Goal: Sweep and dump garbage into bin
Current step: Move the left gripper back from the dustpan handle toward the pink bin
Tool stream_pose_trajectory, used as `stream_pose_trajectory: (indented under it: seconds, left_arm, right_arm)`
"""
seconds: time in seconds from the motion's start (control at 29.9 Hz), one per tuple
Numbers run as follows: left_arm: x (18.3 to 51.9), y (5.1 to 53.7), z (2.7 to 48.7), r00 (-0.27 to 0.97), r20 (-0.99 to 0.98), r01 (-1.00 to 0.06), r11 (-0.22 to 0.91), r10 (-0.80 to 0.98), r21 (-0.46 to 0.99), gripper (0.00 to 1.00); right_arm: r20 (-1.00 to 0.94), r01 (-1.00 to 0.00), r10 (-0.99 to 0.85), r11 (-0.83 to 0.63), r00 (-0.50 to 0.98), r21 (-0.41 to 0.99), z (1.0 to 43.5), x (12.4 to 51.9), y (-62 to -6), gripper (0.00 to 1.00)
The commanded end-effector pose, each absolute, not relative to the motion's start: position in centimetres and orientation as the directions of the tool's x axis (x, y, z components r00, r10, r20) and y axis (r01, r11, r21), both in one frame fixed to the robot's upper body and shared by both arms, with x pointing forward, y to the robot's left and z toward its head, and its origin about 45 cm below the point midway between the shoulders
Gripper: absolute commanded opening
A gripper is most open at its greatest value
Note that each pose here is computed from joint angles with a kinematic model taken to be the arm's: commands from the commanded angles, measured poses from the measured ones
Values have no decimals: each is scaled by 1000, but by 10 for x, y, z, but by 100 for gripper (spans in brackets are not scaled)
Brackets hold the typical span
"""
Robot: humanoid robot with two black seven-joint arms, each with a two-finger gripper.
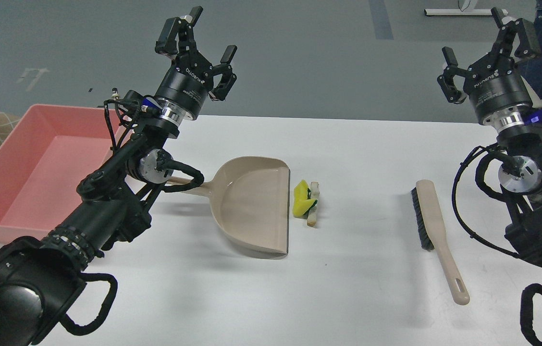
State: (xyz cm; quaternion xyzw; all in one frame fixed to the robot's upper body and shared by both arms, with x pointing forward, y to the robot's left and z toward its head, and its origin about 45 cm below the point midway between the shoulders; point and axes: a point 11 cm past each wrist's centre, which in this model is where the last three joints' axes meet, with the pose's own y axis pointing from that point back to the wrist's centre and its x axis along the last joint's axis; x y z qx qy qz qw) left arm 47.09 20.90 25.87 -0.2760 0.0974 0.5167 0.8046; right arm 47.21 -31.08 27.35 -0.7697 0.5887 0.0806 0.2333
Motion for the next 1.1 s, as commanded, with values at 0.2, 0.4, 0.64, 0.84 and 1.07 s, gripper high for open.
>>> stream_pose_trajectory:
  seconds: [0.2, 0.4, 0.64, 0.84, 1.07]
  left_arm:
    - [470, 213, 258, 446, -428, -886, 319, 786, -337, 98]
    - [468, 234, 252, 446, -362, -887, 351, 819, -299, 98]
    - [464, 255, 244, 444, -281, -891, 384, 851, -243, 98]
    - [467, 269, 249, 425, -247, -898, 372, 871, -235, 98]
    - [471, 256, 250, 440, -250, -895, 400, 862, -194, 98]
  right_arm:
    - [-405, -948, -871, -184, 280, -260, 272, 471, -315, 100]
    - [-405, -948, -871, -182, 278, -259, 272, 471, -316, 100]
    - [-403, -957, -879, -167, 254, -238, 263, 466, -327, 100]
    - [-388, -957, -888, -163, 248, -239, 267, 465, -336, 100]
    - [-384, -952, -884, -179, 266, -249, 267, 463, -333, 100]
